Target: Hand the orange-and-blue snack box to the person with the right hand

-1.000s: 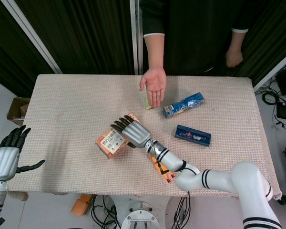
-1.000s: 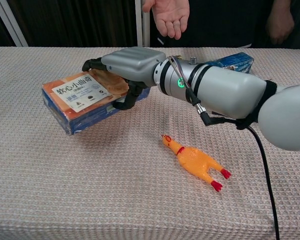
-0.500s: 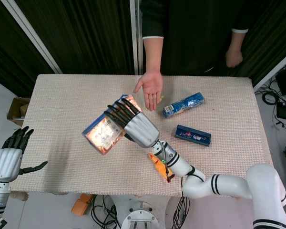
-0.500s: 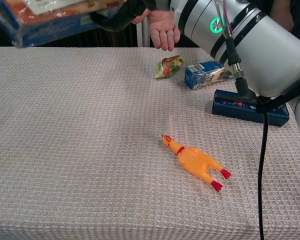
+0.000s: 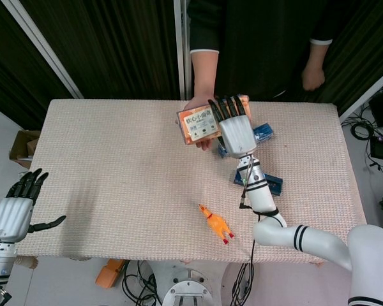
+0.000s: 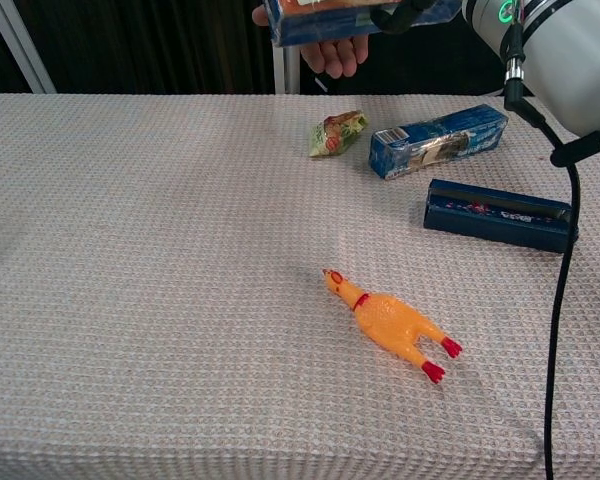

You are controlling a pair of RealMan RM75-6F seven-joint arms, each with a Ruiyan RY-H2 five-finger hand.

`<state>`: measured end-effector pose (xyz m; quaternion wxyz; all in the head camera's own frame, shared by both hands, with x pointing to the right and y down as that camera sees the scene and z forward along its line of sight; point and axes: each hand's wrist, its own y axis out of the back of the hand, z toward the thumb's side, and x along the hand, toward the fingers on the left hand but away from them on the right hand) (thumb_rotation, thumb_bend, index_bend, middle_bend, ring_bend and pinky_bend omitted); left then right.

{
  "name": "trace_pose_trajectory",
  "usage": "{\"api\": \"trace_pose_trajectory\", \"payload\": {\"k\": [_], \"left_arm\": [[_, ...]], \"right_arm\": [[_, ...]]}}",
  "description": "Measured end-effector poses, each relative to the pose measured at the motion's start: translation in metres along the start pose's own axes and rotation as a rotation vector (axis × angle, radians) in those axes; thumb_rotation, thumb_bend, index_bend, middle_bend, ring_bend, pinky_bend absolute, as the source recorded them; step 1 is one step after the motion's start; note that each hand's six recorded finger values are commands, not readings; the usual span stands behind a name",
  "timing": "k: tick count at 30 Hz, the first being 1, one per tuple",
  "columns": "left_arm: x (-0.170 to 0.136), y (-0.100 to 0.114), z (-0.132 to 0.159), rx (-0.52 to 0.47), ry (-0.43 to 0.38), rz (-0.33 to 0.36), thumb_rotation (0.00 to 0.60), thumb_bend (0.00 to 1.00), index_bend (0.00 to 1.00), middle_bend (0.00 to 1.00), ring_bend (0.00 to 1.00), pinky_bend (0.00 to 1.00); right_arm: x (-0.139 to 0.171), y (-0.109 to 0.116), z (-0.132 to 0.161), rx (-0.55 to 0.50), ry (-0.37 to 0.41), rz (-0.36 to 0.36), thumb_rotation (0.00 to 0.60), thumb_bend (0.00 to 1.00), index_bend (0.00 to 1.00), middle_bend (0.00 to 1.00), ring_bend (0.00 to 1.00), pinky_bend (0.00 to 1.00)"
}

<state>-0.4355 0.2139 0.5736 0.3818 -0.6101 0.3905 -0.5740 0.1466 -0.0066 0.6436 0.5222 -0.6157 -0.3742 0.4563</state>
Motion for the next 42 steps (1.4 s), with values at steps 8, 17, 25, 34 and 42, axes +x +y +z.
{"api": "trace_pose_trajectory", "payload": {"k": [8,17,25,34,42], "left_arm": [[0.002,0.001,-0.001,0.002,0.002,0.001,0.322,0.02,0.06,0.03,0.04,0.19],[0.002,0.002,0.000,0.003,0.000,0.004,0.321,0.02,0.06,0.03,0.04,0.19],[0.002,0.002,0.002,-0.005,-0.008,0.006,0.324,0.02,0.06,0.03,0.04,0.19],[0.005,0.001,0.009,0.013,-0.016,0.001,0.321,0.02,0.06,0.03,0.04,0.19],[0.005,-0.001,0.016,0.014,-0.020,0.004,0.322,0.02,0.06,0.03,0.04,0.19]], "right_arm": [[-0.003,-0.011,-0.004,-0.048,0.011,0.057,0.600,0.13,0.00,0.03,0.00,0.00],[0.000,0.001,-0.009,-0.066,0.035,0.037,0.600,0.03,0.00,0.00,0.00,0.00],[0.037,0.035,-0.027,-0.048,0.104,-0.031,0.600,0.04,0.00,0.00,0.00,0.00],[0.185,0.037,-0.142,-0.015,0.000,0.078,0.600,0.05,0.00,0.00,0.00,0.00],[0.317,0.019,-0.230,-0.012,-0.256,0.166,0.600,0.06,0.00,0.00,0.00,0.00]]}}
